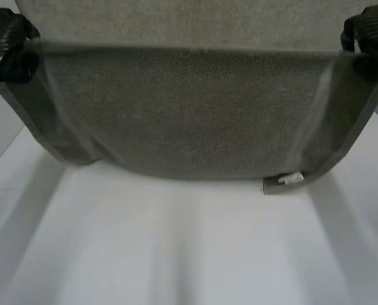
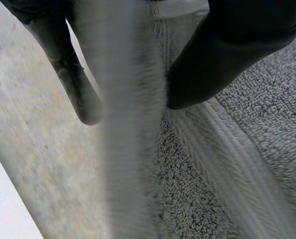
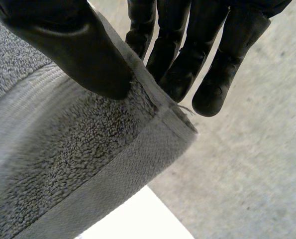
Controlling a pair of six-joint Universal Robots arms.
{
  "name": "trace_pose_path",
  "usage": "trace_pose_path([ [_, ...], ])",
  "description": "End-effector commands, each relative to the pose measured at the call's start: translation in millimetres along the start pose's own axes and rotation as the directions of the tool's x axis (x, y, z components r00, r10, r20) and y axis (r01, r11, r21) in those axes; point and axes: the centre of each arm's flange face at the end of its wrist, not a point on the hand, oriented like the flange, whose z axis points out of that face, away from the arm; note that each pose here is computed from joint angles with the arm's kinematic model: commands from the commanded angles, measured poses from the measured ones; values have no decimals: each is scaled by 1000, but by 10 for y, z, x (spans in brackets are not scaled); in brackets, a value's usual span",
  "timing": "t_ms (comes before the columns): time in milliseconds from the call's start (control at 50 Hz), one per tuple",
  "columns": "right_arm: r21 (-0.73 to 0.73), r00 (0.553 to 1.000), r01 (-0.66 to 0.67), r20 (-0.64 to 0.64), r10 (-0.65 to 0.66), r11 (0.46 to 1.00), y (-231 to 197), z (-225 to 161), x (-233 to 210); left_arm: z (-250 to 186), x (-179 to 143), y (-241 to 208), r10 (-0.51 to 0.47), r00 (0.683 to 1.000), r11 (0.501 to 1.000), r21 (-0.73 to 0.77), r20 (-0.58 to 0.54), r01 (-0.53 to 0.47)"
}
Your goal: Fold the towel.
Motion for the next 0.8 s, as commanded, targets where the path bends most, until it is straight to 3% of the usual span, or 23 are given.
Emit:
trace_pose_path([
  [20, -74, 999, 40, 30, -38, 996, 289, 456, -117, 326, -53, 538, -55, 998, 991, -121, -13, 53],
  [160, -33, 997, 71, -8, -71, 997, 311, 883, -277, 810, 72, 638, -52, 997, 997, -61, -62, 48],
  [220, 68, 994, 93, -72, -88, 993, 200, 1096, -213, 1049, -7, 514, -18, 1000, 1000, 25, -11, 18],
  [260, 203, 982, 132, -162, -100, 970, -22, 1226, -77, 1255, -167, 237, 17, 998, 990, 138, 67, -26],
  [320, 272, 972, 155, -212, -98, 950, -169, 1246, 6, 1339, -255, 45, 26, 994, 978, 203, 110, -48],
  [360, 379, 950, 201, -300, -85, 903, -426, 1239, 147, 1441, -374, -318, 36, 985, 944, 317, 166, -88],
  [460, 444, 936, 229, -346, -70, 866, -626, 1165, 233, 1479, -426, -621, 33, 982, 908, 404, 186, -107],
  [540, 436, 943, 221, -325, -77, 872, -581, 1169, 197, 1470, -396, -584, 8, 986, 916, 395, 165, -73],
  [660, 371, 970, 187, -215, -111, 910, -262, 1208, 23, 1373, -244, -111, -42, 991, 968, 251, 126, 9],
  [740, 300, 990, 138, -29, -135, 944, 158, 1180, -258, 1133, -149, 391, -69, 991, 995, 85, 110, 60],
  [800, 227, 989, 103, 79, -124, 968, 500, 1100, -409, 1042, -89, 563, -78, 993, 996, 40, 91, 74],
])
